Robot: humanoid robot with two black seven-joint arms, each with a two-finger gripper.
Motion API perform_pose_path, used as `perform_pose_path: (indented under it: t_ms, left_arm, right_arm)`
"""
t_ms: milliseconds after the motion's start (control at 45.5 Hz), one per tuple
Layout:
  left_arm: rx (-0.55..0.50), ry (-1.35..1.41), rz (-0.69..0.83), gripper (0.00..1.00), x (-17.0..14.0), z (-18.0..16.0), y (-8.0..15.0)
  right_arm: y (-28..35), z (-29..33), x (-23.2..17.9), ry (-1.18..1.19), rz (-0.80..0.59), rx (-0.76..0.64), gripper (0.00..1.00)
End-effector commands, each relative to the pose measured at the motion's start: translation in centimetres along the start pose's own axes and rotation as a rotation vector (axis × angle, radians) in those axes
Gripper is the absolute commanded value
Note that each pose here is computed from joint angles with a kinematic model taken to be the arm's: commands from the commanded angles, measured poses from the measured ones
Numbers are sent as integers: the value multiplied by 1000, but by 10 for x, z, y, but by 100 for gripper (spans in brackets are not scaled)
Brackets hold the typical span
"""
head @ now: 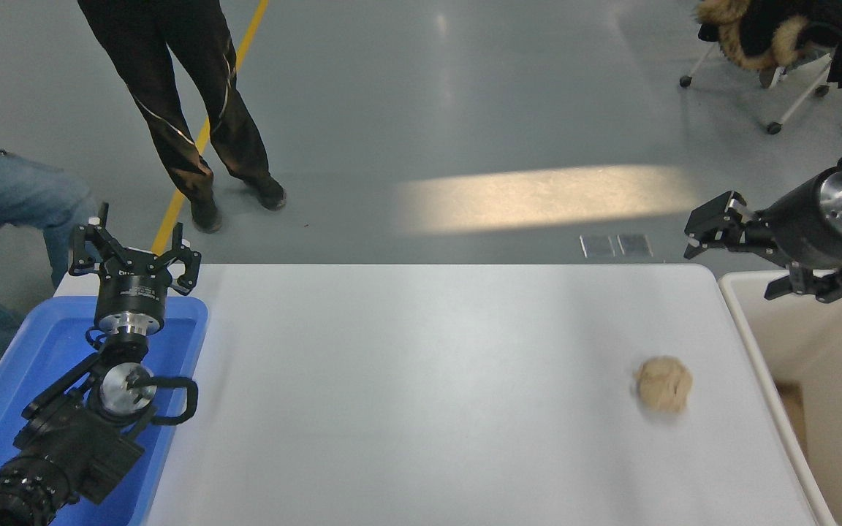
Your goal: Pick up paper ball place in dustbin
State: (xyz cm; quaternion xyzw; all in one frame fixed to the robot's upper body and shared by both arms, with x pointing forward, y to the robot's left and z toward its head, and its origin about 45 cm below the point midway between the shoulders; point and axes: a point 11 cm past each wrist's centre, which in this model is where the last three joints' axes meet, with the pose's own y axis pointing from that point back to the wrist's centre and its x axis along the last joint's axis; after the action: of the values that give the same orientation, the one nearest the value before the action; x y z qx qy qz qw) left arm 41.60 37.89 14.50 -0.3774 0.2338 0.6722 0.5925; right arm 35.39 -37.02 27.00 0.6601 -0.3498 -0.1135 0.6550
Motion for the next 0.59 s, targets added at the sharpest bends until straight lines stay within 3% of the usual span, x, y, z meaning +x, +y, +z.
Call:
perform_pose_path:
  t_ms: [0,571]
  left_arm:
    - [0,0,-2,99,-1,0,-1]
    - [-1,1,-1,99,-1,0,-1]
  right_arm:
    - [-89,52,-14,-203,24,-93,100]
    - [-176,30,-72,-311,-66,-81,98]
